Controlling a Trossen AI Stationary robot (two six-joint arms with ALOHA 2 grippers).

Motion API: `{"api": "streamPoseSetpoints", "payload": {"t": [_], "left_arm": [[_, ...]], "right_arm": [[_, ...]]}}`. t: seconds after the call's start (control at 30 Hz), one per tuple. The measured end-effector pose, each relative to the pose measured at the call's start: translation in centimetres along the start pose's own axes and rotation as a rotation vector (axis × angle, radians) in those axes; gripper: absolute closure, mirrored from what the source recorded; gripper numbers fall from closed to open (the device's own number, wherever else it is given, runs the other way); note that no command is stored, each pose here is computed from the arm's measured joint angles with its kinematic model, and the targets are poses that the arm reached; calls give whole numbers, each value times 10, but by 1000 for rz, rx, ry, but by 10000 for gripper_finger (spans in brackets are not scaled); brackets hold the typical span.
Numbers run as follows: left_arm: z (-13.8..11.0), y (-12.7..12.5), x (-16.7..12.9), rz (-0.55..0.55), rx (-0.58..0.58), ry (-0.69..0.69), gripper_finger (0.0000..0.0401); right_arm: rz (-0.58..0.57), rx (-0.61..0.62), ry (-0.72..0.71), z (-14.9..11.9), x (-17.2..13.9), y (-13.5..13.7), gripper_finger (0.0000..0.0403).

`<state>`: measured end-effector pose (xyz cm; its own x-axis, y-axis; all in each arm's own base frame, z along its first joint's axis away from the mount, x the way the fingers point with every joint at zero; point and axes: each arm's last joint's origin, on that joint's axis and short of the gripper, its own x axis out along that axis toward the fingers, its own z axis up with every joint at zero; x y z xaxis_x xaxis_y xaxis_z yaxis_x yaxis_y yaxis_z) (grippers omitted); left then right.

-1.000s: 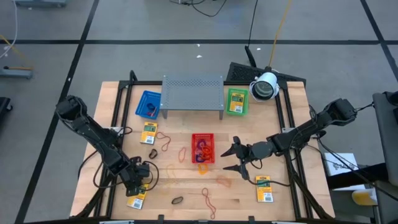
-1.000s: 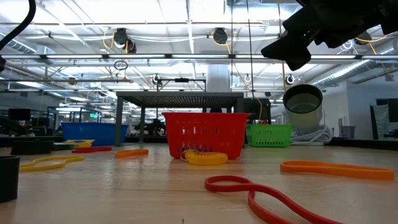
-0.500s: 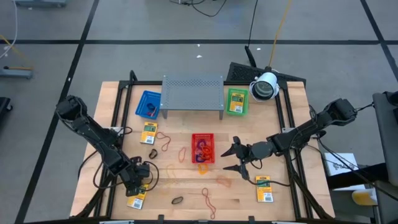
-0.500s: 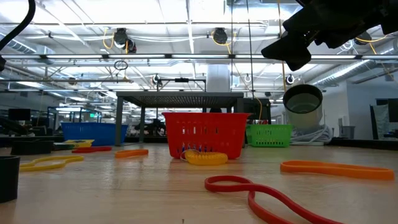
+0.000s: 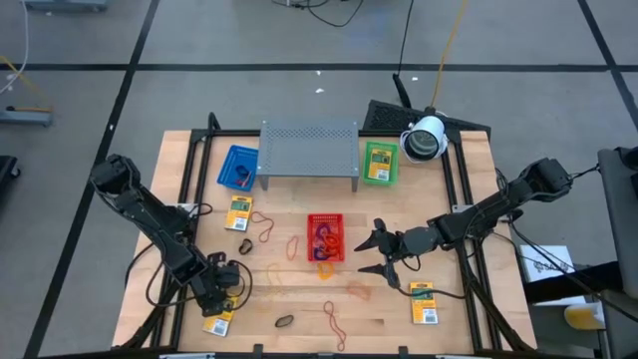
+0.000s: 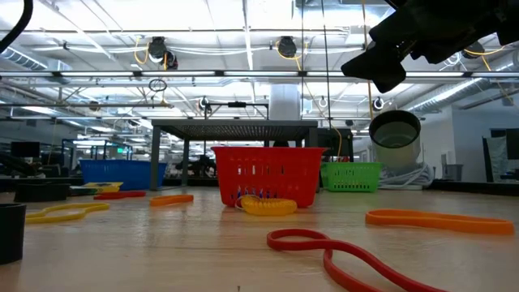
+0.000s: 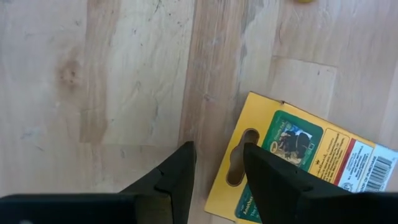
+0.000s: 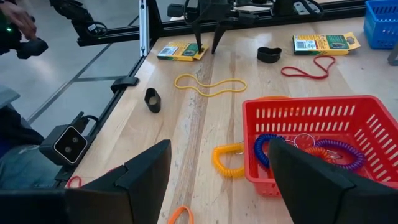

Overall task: Pick & Place Office Desk Supplies
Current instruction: Put the bottom left yellow crayon box into the green basket

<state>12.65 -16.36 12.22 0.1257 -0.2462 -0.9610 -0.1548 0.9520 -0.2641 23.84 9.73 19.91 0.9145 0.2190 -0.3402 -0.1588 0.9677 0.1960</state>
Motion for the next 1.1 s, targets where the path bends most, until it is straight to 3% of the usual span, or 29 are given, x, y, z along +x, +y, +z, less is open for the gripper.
{"api": "streamPoseSetpoints", "payload": {"t": [0.13,0.3,0.37,0.7,1.1], "left_arm": [[0,0,0,-1,-18,3,271],[0,1,1,13,-51,-15,372],[1,1,1,11,-61,-31,390],[6,-8,-14,-55,-73,-127,399],[23,-30,-72,-75,-51,-355,400]], "right_arm": [[0,0,0,0,0,0,144],[0,0,0,0,0,0,144],[0,0,0,0,0,0,144],[0,0,0,0,0,0,144],[5,2,-15,1,0,0,144]]}}
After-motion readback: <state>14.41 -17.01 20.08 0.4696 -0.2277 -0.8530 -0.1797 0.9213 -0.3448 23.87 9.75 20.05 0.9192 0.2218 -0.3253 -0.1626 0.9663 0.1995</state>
